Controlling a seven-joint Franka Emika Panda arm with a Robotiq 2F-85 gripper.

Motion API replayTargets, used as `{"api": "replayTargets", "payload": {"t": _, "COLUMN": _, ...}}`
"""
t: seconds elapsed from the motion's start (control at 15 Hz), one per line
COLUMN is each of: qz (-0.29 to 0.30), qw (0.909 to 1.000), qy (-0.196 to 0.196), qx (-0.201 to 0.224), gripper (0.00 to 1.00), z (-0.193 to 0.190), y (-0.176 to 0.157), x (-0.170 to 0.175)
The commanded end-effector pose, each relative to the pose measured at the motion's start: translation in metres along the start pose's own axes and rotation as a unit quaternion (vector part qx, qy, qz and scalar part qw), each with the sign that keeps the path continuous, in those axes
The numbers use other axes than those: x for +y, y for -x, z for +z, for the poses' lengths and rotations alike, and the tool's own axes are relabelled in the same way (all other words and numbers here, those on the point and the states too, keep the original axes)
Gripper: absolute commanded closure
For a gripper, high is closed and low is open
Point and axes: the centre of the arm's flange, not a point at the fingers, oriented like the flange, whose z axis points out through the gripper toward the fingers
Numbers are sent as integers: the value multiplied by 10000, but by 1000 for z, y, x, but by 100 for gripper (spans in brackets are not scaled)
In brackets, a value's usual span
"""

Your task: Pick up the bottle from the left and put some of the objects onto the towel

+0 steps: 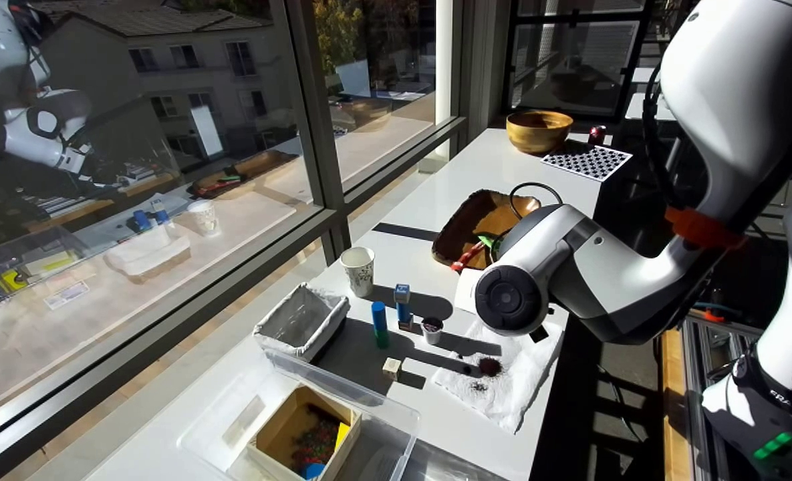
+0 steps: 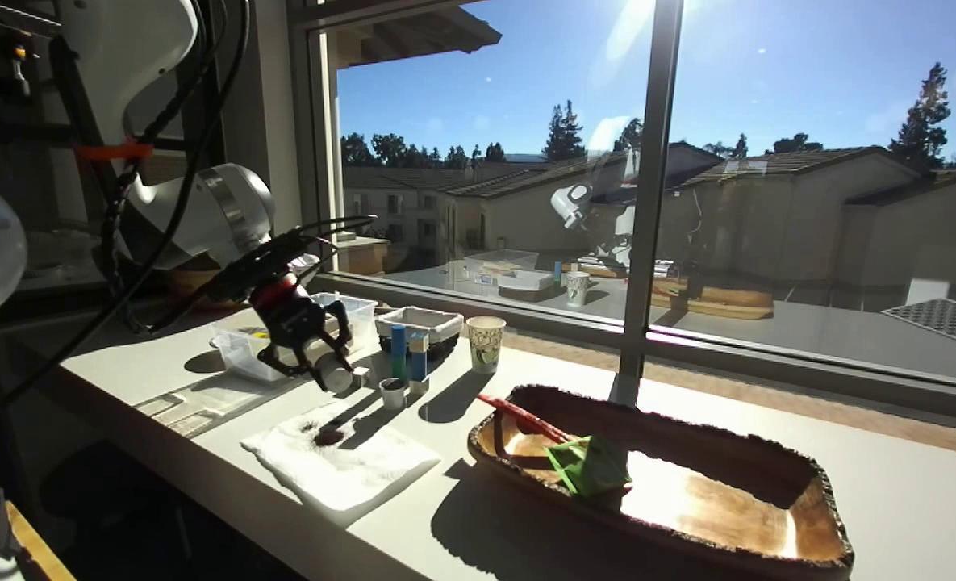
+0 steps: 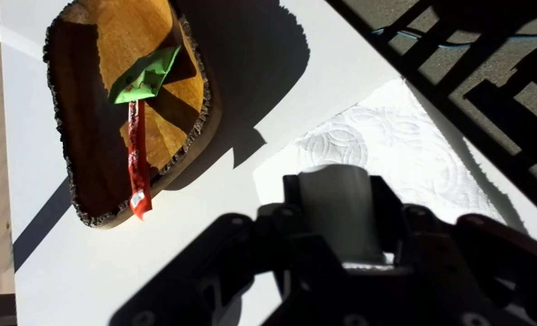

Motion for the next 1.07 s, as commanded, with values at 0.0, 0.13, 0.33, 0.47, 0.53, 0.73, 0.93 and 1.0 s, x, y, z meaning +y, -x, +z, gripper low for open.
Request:
{"api": "replayTargets", "payload": {"t": 0.0, "qz": 370, "qw": 9983, "qy": -60, "qx": 440, "gripper": 85, "z": 2, "y": 16, "x": -5}}
{"api": "replayTargets", "payload": {"t": 0.13, "qz": 605, "qw": 9962, "qy": -137, "qx": 617, "gripper": 85, "z": 2, "y": 20, "x": -5}}
{"api": "replayTargets", "payload": {"t": 0.33, "qz": 1021, "qw": 9902, "qy": -310, "qx": 906, "gripper": 85, "z": 0, "y": 25, "x": -5}}
{"api": "replayTargets", "payload": {"t": 0.47, "qz": 1317, "qw": 9843, "qy": -408, "qx": 1107, "gripper": 85, "z": -2, "y": 29, "x": -7}}
{"api": "replayTargets", "payload": {"t": 0.53, "qz": 1470, "qw": 9808, "qy": -446, "qx": 1201, "gripper": 85, "z": -3, "y": 31, "x": -8}}
{"api": "replayTargets", "payload": {"t": 0.73, "qz": 1992, "qw": 9658, "qy": -524, "qx": 1577, "gripper": 85, "z": -9, "y": 37, "x": -11}}
{"api": "replayTargets", "payload": {"t": 0.93, "qz": 1896, "qw": 9687, "qy": -623, "qx": 1475, "gripper": 60, "z": -13, "y": 25, "x": -3}}
{"api": "replayTargets", "payload": {"t": 1.0, "qz": 1893, "qw": 9688, "qy": -622, "qx": 1476, "gripper": 60, "z": -13, "y": 25, "x": -3}}
